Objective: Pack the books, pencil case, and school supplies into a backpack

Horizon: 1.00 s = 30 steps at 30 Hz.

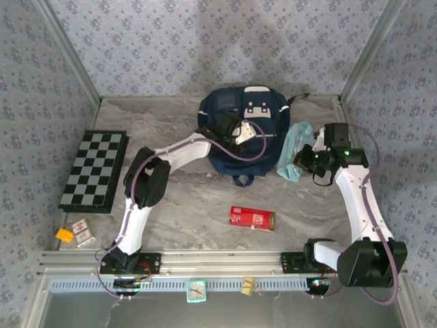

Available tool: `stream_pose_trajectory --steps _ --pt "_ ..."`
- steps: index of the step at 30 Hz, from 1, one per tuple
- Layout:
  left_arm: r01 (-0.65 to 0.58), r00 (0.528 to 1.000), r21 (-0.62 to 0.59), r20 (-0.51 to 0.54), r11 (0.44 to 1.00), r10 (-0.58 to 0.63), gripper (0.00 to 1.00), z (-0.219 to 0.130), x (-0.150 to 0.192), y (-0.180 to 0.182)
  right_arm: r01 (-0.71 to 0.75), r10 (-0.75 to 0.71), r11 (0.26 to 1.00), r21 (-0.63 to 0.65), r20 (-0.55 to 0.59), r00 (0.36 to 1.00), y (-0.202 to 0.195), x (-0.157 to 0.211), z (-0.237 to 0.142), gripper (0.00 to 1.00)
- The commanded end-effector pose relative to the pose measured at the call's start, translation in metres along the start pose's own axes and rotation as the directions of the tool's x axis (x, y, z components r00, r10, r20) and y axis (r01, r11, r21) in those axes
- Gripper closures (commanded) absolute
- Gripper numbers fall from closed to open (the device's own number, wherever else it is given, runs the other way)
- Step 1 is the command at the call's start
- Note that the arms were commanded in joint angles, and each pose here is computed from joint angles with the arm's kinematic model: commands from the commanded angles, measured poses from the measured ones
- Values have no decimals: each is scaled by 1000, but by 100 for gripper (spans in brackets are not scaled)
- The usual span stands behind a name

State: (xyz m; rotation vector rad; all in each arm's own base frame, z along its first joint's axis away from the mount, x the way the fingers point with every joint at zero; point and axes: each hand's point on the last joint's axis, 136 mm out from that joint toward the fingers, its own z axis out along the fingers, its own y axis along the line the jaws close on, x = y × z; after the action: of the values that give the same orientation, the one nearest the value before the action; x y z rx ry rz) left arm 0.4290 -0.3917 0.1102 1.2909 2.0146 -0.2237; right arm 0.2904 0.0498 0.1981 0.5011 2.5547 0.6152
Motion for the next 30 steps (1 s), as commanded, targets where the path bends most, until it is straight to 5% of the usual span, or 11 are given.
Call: stream_pose_trajectory --steps 1,4,16,24,30 --pt "35 996 -20 80 999 -34 79 -12 -27 24 3 -3 1000 -15 2 1000 -1 3 -4 99" --pt "49 997 -11 56 999 -48 100 -13 -31 27 -9 9 1000 -20 7 1000 -2 1 -5 100" --pt "346 931 -109 165 932 -326 100 -108 -85 38 -23 20 995 -93 -40 999 -4 -5 6 100" --pt "536 841 -136 170 833 -514 100 -142 -122 13 46 -103 957 -285 -189 976 53 14 55 100" --pt "633 767 -104 217 767 -604 100 -156 -143 8 22 -91 937 -348 -184 979 76 -2 116 97"
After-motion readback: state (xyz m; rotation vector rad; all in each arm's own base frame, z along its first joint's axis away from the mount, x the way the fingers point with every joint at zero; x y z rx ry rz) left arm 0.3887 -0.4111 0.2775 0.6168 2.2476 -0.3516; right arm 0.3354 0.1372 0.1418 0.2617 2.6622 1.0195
